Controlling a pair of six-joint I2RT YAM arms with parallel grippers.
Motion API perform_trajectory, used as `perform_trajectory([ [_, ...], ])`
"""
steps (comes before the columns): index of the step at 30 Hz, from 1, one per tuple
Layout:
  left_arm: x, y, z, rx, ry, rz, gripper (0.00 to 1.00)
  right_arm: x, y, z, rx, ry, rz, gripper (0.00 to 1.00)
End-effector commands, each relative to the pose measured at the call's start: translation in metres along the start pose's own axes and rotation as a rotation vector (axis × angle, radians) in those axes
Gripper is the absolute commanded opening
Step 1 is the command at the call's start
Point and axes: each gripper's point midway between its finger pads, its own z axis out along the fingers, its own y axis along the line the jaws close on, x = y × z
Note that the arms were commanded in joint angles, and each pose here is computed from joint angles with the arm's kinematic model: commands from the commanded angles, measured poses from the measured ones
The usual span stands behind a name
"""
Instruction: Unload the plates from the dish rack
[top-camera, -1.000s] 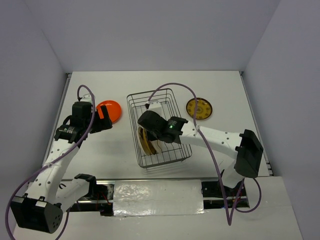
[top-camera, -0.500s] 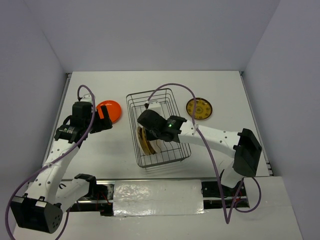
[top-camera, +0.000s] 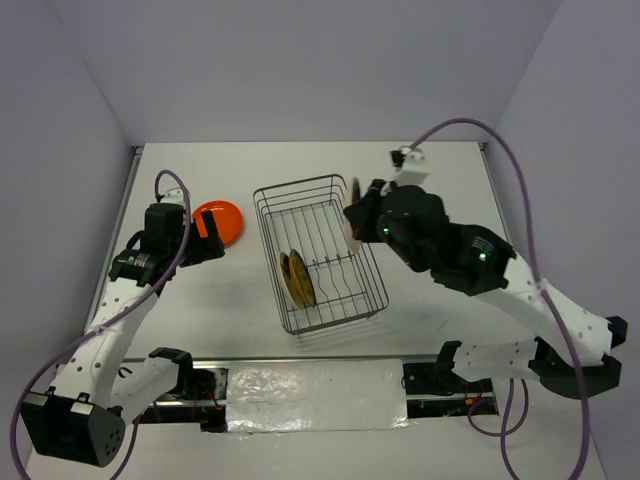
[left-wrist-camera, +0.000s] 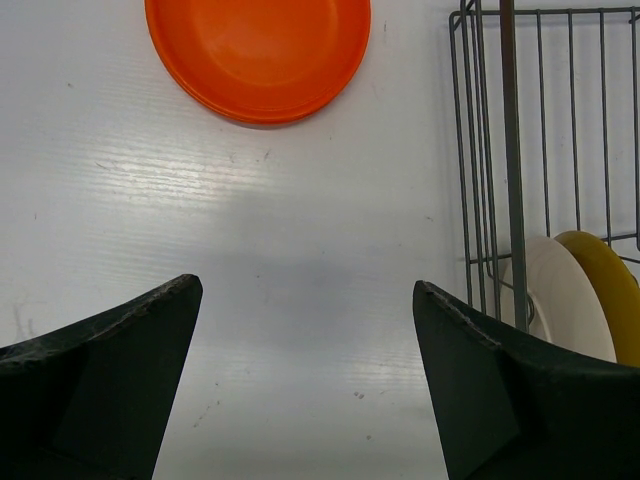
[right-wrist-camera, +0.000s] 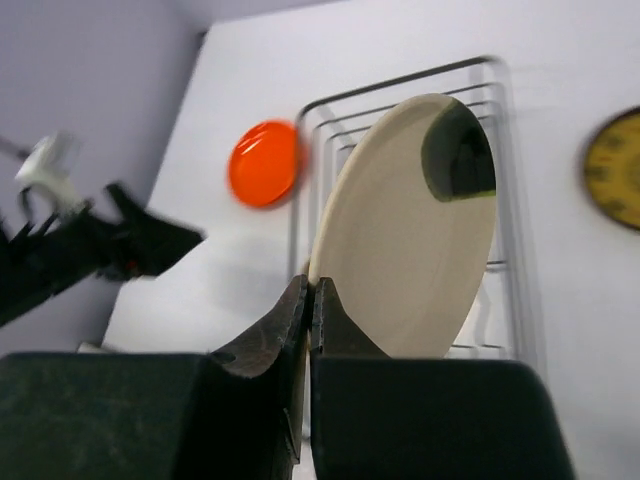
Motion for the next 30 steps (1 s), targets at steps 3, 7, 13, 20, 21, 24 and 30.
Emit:
perform_trajectory([
  [3, -0.008, 0.000, -0.005, -0.009, -0.037, -0.009, 0.99, 0.002, -0.137, -0.008, 0.500, -0.008, -0.074, 0.00],
  [7, -0.009, 0.003, -0.005, -0.027, -0.041, -0.012, 1.00, 0.026, -0.227, -0.008, 0.773, 0.073, -0.106, 0.00],
  [13, -0.008, 0.006, -0.002, -0.045, -0.030, -0.012, 0.99, 0.066, -0.285, 0.023, 0.813, 0.162, -0.035, 0.00],
  [20, -0.007, 0.005, -0.002, -0.042, -0.027, -0.010, 1.00, 0.118, -0.319, 0.058, 0.856, 0.325, -0.014, 0.06],
  [21, -0.007, 0.005, -0.002, -0.042, -0.029, -0.008, 0.99, 0.124, -0.322, 0.061, 0.858, 0.349, -0.009, 0.10],
  [24, -0.007, 0.005, -0.002, -0.043, -0.028, -0.008, 1.00, 0.131, -0.316, 0.072, 0.807, 0.359, 0.010, 0.23],
  [30, -0.007, 0.005, -0.002, -0.043, -0.026, -0.006, 1.00, 0.097, -0.292, 0.064, 0.751, 0.307, 0.013, 0.58],
])
